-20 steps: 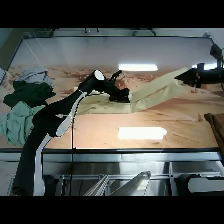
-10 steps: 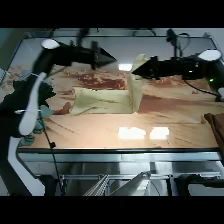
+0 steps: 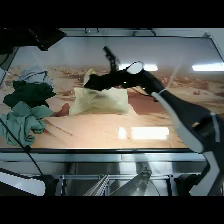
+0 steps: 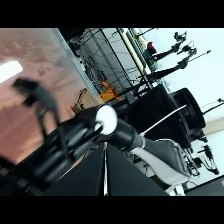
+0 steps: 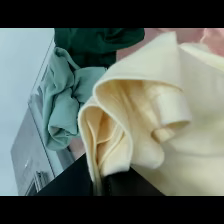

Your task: Fold the shirts.

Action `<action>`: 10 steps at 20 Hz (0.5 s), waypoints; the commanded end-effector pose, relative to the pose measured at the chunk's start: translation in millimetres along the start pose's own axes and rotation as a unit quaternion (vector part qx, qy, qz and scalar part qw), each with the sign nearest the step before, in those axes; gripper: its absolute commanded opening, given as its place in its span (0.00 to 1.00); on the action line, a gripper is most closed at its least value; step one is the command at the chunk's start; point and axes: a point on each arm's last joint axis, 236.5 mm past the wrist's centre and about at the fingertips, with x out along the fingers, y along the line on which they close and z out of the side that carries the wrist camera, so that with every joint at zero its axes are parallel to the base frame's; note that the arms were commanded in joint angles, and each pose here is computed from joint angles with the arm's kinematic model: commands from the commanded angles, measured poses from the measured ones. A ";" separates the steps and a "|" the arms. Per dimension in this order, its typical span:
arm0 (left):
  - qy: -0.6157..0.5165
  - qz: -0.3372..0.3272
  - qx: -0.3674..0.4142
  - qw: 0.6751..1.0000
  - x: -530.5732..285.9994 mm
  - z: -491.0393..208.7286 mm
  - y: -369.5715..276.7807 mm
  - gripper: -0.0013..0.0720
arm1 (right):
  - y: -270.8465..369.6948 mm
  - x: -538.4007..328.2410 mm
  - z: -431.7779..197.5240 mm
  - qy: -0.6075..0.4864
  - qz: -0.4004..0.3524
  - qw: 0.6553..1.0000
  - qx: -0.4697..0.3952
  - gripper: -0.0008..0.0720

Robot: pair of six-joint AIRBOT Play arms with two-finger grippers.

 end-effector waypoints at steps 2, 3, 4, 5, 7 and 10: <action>-0.005 -0.001 -0.024 1.000 -6.4 -18.5 17.5 0.02 | 4.9 68.2 -46.5 0.070 0.023 0.997 -0.005 0.65; 0.000 -0.005 -0.035 0.999 -2.6 -24.3 22.0 0.02 | 6.5 62.4 -43.6 0.071 0.027 0.997 -0.004 0.67; 0.001 -0.007 -0.047 0.999 -1.5 -28.6 27.4 0.02 | 8.4 50.8 -39.9 0.077 0.034 0.996 -0.002 0.67; 0.007 -0.011 -0.054 0.998 1.8 -33.1 28.8 0.02 | 9.3 32.7 -35.9 0.089 0.042 0.995 -0.002 0.53; 0.009 -0.012 -0.054 0.998 3.8 -35.1 29.9 0.02 | 8.1 -11.8 -25.7 0.110 0.055 0.992 -0.002 0.33; 0.006 -0.021 -0.052 0.998 4.4 -33.2 25.0 0.02 | -7.7 -88.2 -1.1 0.112 0.057 0.992 0.019 0.18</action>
